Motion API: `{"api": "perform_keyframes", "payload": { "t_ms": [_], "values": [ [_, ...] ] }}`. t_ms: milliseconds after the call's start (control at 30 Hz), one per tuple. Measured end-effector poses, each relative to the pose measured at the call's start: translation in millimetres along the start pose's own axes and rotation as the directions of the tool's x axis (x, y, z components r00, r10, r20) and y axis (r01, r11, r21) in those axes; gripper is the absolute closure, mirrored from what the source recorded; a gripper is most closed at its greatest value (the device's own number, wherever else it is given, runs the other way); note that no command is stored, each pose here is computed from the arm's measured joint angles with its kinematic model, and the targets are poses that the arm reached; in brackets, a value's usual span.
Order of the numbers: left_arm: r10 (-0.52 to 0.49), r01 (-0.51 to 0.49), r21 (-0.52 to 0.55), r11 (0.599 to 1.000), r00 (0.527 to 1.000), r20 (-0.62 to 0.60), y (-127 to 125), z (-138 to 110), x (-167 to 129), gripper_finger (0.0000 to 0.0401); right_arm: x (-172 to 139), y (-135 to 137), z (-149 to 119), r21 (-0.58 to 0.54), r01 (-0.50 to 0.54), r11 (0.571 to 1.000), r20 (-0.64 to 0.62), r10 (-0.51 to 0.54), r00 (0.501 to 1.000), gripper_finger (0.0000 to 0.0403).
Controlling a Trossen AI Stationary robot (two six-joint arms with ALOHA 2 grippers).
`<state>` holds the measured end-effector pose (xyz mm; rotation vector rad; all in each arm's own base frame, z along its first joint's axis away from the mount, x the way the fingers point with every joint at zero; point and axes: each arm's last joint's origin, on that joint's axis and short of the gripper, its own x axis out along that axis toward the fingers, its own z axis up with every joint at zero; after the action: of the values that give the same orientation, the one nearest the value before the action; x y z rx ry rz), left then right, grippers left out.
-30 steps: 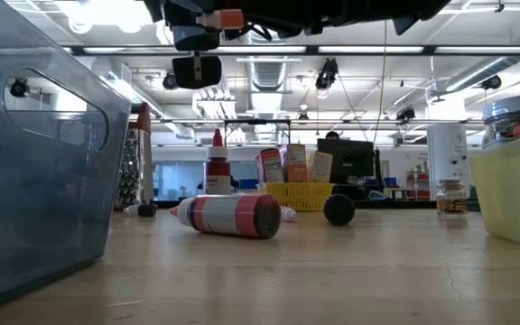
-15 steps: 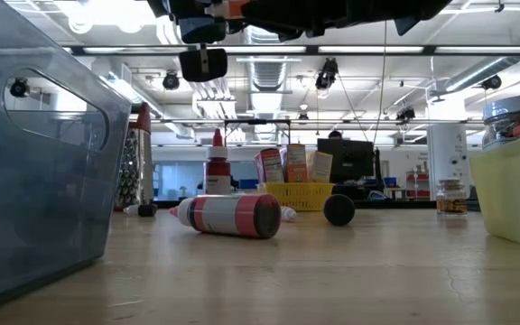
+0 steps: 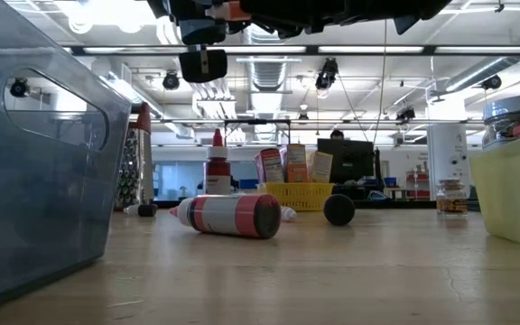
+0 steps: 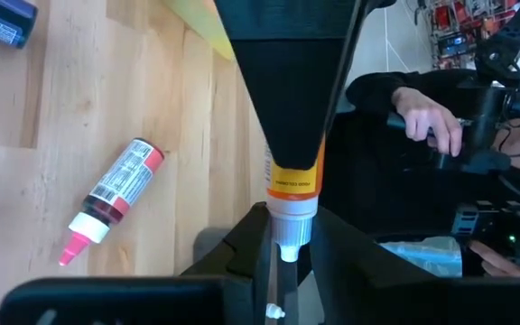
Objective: Pick & Place Kitchen Items
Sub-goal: Put the top orange food coloring bottle into the black bin
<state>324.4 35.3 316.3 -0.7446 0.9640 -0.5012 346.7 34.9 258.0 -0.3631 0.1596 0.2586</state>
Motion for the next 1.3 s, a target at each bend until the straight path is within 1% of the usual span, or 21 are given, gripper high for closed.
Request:
{"api": "perform_keyframes", "payload": {
  "t_ms": [133, 233, 500, 567, 667, 867, 933, 1067, 1167, 1233, 1300],
  "values": [
    [0.0, 0.0, 0.005, 1.0, 1.0, 0.005, -0.1, 0.6, 0.0, 0.033, 0.0, 0.1, 0.0, 0.0, -0.001, 1.0, 0.0, 0.001, 1.0, 0.0276],
    [0.0, 0.0, 0.006, 1.0, 1.0, 0.005, -0.1, 0.6, 0.0, 0.033, 0.0, 0.1, 0.1, 0.0, -0.001, 1.0, 0.001, 0.001, 1.0, 0.0278],
    [0.0, 0.0, 0.01, 1.0, 1.0, 0.009, -0.3, 1.1, 0.1, 0.033, 0.0, 0.0, 0.1, -0.002, 0.0, 1.0, 0.001, 0.0, 1.0, 0.0332],
    [0.0, 0.0, 0.01, 1.0, 1.0, 0.009, -0.2, 1.1, 0.0, 0.033, 0.0, 0.0, 0.1, -0.002, 0.0, 1.0, 0.001, 0.0, 1.0, 0.0339],
    [0.0, 0.0, 0.01, 1.0, 1.0, 0.009, -0.2, 1.2, 0.2, 0.033, 0.0, 0.0, 0.1, -0.002, 0.0, 1.0, 0.001, 0.0, 1.0, 0.0338],
    [-0.002, 0.002, 0.019, 1.0, 1.0, 0.014, -0.4, 1.8, 0.2, 0.033, 0.0, 0.1, 0.0, -0.003, -0.001, 1.0, 0.0, 0.001, 1.0, 0.0318],
    [-0.003, 0.002, 0.033, 0.999, 1.0, 0.015, -0.4, 1.9, 0.2, 0.033, 0.0, 0.1, 0.1, -0.003, -0.001, 1.0, 0.0, 0.001, 1.0, 0.0319],
    [0.0, -0.001, 0.059, 0.998, 1.0, 0.026, -0.1, 3.0, 0.8, 0.033, -0.3, 0.3, 0.1, -0.003, -0.005, 1.0, 0.0, 0.005, 1.0, 0.0333],
    [0.014, -0.017, 0.072, 0.997, 0.999, 0.034, -0.1, 3.5, 1.1, 0.0319, -0.7, 0.2, -0.1, -0.002, -0.006, 1.0, -0.006, 0.006, 1.0, 0.0339],
    [0.015, -0.018, 0.083, 0.996, 0.999, 0.04, -0.1, 4.3, 1.1, 0.0301, -1.7, 0.2, 0.1, 0.003, -0.004, 1.0, -0.014, 0.004, 1.0, 0.0338],
    [0.021, -0.029, 0.112, 0.993, 0.997, 0.074, -1.3, 8.1, -0.1, 0.0276, -3.3, 0.0, 0.5, 0.005, -0.004, 1.0, -0.025, 0.004, 1.0, 0.0333]
  ]
}}
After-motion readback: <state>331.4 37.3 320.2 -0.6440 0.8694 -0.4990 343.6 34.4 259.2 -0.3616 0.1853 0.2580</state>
